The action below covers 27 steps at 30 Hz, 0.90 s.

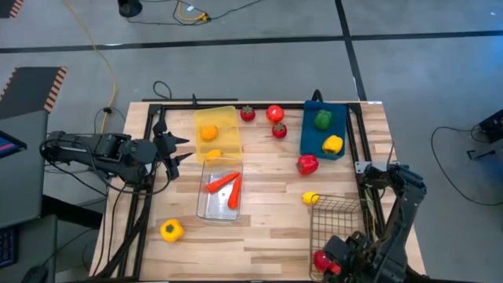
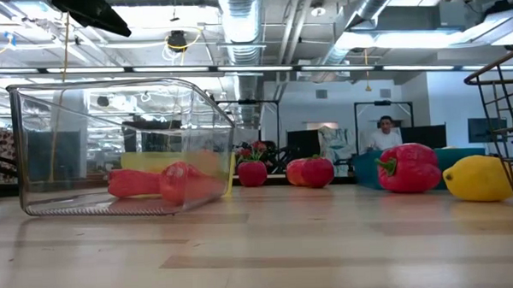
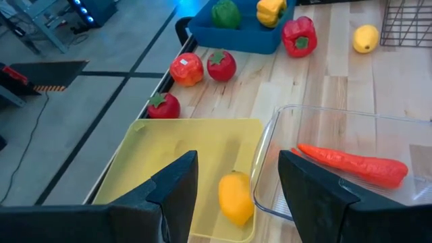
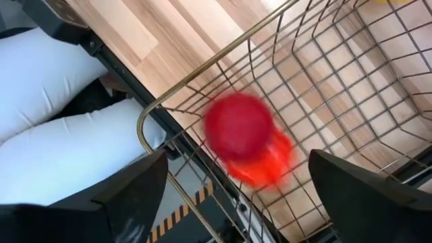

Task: Sort produce into baskets
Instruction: Put the yellow bell pepper into the blue bin

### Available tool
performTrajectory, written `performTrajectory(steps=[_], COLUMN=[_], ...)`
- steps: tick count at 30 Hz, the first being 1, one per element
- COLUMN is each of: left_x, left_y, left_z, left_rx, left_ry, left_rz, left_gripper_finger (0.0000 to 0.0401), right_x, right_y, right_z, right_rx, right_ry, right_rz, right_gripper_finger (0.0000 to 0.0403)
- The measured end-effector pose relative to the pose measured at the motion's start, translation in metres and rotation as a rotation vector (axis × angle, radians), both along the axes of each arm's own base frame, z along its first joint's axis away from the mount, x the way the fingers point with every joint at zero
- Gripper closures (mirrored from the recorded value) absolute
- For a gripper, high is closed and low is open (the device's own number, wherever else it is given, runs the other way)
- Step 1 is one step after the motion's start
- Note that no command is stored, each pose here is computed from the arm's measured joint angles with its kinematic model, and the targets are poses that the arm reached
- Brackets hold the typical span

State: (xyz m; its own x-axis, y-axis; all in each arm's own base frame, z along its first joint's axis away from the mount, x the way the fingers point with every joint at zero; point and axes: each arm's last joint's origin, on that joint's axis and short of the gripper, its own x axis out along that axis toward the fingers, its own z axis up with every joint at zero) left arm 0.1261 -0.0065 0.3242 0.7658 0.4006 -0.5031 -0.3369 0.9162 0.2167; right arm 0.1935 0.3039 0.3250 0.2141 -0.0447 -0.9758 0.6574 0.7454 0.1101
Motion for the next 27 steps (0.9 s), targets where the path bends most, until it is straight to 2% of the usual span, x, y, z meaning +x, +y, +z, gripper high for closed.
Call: performTrajectory(steps=[4,17,22,27], left_x=[0.0,0.0,0.004,0.003], left_y=[0.0,-0.001,-0.006,-0.013], left_z=[0.0,0.0,0.002,0.001], left_rx=[0.0,-0.014,-0.102,-0.278], left_ry=[0.0,-0.001,-0.018,-0.001], left_rz=[0.0,-0.017,-0.172,-0.337], left_gripper_finger=[0.0208,0.0208,0.0208,0.0208], right_x=[0.003,0.01,0.017,0.025], right_y=[-0.002,-0.006,-0.011,-0.017], right_z=[0.0,0.0,0.0,0.0], right_rx=[0.0,-0.001,-0.001,-0.001], right_ry=[0.0,0.001,0.001,0.001], right_rz=[-0.009,-0.029,-0.053,-0.08], right_gripper_finger=[0.0004,0.0003,0.0003,0.0003])
